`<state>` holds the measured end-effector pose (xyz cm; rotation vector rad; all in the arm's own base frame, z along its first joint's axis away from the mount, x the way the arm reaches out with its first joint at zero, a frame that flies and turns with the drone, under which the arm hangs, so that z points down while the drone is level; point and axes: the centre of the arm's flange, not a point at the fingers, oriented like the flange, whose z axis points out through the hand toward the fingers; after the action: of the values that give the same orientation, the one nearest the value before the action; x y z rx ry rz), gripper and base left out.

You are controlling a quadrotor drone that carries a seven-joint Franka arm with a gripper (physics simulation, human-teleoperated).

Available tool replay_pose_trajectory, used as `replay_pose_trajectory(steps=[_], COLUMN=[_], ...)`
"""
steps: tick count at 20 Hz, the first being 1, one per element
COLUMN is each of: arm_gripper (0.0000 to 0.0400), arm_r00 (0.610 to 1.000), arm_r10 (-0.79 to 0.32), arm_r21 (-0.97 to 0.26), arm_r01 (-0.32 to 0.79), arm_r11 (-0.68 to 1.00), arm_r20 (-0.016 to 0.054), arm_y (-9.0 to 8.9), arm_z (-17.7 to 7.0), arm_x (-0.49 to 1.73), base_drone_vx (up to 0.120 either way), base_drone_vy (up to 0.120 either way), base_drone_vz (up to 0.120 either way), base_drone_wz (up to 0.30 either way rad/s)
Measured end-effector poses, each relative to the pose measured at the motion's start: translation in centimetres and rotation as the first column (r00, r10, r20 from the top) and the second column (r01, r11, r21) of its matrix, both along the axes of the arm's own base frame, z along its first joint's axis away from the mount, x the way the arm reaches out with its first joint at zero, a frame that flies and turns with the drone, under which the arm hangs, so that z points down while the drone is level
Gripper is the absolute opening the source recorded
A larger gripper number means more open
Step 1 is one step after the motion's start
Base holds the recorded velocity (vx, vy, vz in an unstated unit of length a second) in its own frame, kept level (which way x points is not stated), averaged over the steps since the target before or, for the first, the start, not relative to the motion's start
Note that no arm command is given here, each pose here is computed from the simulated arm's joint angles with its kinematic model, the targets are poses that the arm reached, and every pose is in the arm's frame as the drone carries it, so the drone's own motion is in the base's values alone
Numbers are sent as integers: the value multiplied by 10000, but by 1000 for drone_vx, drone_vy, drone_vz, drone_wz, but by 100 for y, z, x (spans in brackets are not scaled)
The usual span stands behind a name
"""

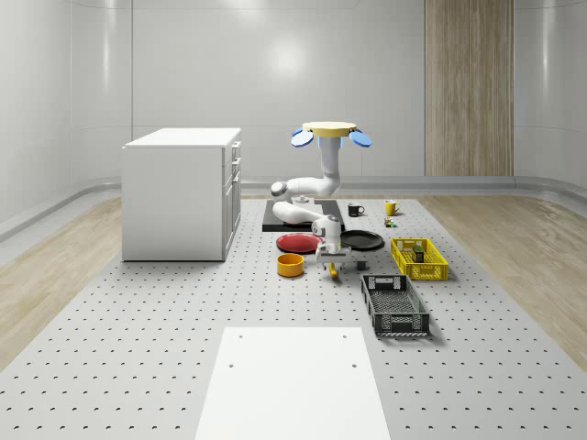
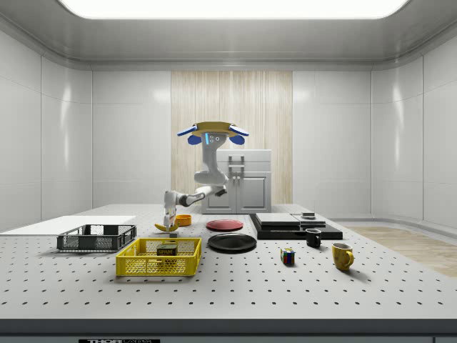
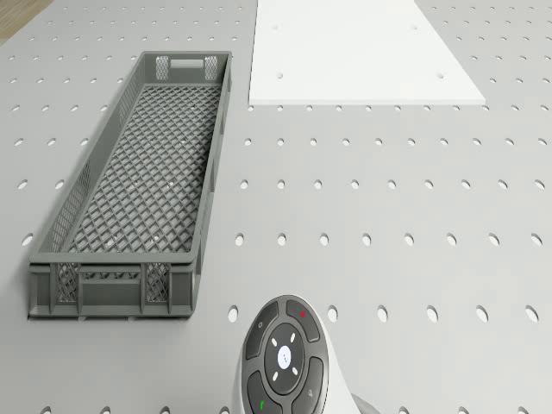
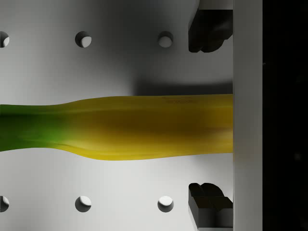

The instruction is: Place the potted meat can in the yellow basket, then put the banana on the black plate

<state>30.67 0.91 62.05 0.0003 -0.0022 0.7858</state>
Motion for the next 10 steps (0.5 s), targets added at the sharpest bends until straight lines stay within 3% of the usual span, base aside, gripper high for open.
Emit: replay_pose_trajectory(steps=[4,10], arm_gripper=[400,400], arm_r00=[10000,10000], arm_r10=[0,0], arm_r21=[0,0], arm_r01=[0,0], arm_r11=[10000,10000], arm_r20=[0,0], arm_y=[53,80], arm_z=[26,39], arm_x=[1,94], base_drone_vx=[0,0], base_drone_vy=[0,0], base_drone_vz=[0,0], base_drone_wz=[0,0])
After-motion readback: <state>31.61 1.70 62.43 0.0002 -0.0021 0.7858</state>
